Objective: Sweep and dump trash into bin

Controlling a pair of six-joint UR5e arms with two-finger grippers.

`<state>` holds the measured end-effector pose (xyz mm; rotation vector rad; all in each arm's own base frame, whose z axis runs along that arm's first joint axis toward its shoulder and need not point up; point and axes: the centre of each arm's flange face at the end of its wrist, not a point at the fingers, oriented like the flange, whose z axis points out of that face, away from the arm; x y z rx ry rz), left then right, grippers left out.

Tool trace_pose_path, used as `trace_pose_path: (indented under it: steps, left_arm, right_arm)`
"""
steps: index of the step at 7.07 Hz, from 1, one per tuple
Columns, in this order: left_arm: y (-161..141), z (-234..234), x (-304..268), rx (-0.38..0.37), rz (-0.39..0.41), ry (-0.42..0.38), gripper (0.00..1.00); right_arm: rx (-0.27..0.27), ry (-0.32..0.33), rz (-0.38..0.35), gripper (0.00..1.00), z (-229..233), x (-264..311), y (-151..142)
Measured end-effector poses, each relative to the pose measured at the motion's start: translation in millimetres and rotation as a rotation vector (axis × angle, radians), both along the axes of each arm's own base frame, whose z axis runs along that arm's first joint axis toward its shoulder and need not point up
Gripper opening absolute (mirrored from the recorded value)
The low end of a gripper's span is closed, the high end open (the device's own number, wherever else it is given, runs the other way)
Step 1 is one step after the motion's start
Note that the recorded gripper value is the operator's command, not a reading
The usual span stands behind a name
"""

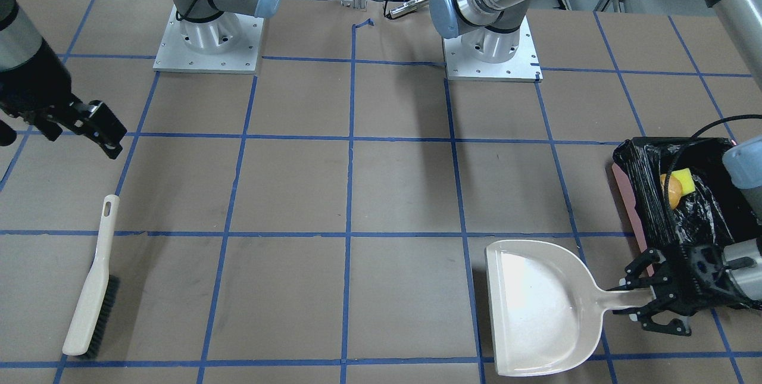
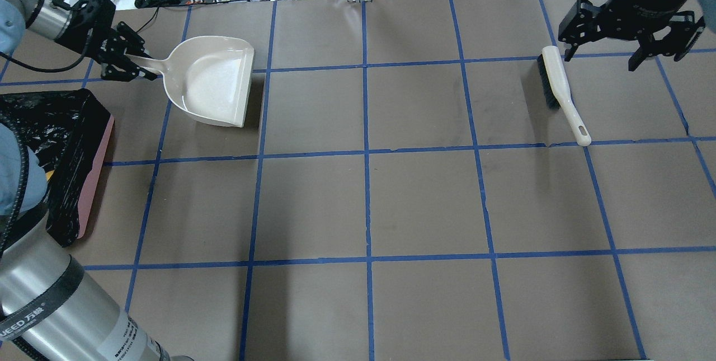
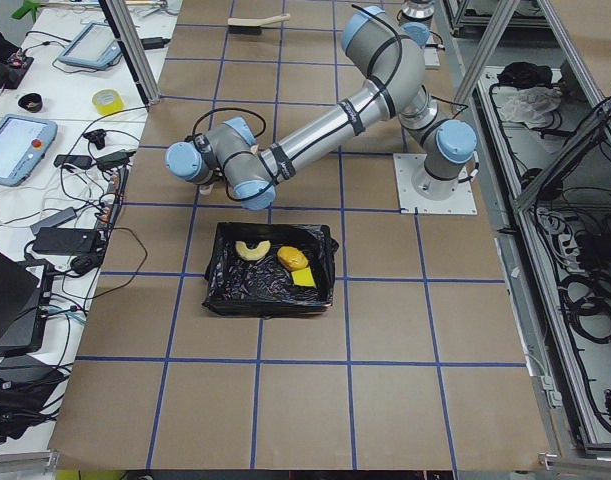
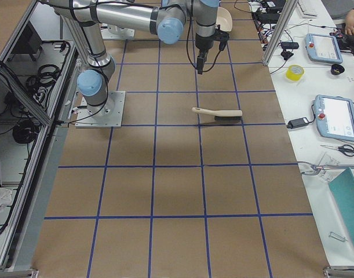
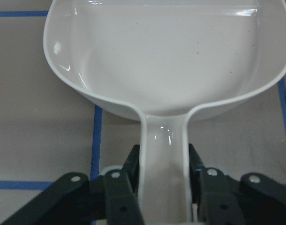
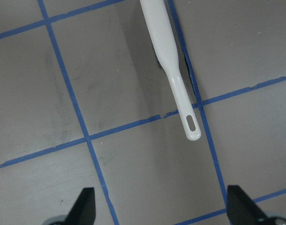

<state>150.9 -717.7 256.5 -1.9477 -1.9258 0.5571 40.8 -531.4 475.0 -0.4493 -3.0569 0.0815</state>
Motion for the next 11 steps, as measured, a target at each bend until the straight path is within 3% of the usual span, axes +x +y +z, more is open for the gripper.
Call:
trace_pose_path:
  steps: [2,4,8,9,10,11]
  left_arm:
    - [-4,-23,-42,0.001,-0.031,-0.001,0.0]
    - [6,-47,-76,-0.003,-0.045,-0.008,0.0]
    - [20,-60,-89,0.0,-0.062,-0.009,0.0]
    - [21,-60,-90,-0.001,-0.061,-0.012,0.55]
    - [21,-60,-90,-0.002,-0.058,-0.014,1.0]
    - [21,-61,-89,-0.001,-0.055,-0.015,1.0]
  right_arm:
    - [-0.002,0.054,0.028,1.0,10,60,15]
    - [-0.003,0.066,0.049,1.0,9,95,25]
    - [-0.01,-0.034,0.064,1.0,16,112,39]
    - [-0.006,-0.04,0.065,1.0,17,113,41]
    - [-0.003,-0.041,0.065,1.0,18,113,43]
    - [0.005,-0.041,0.065,1.0,17,113,44]
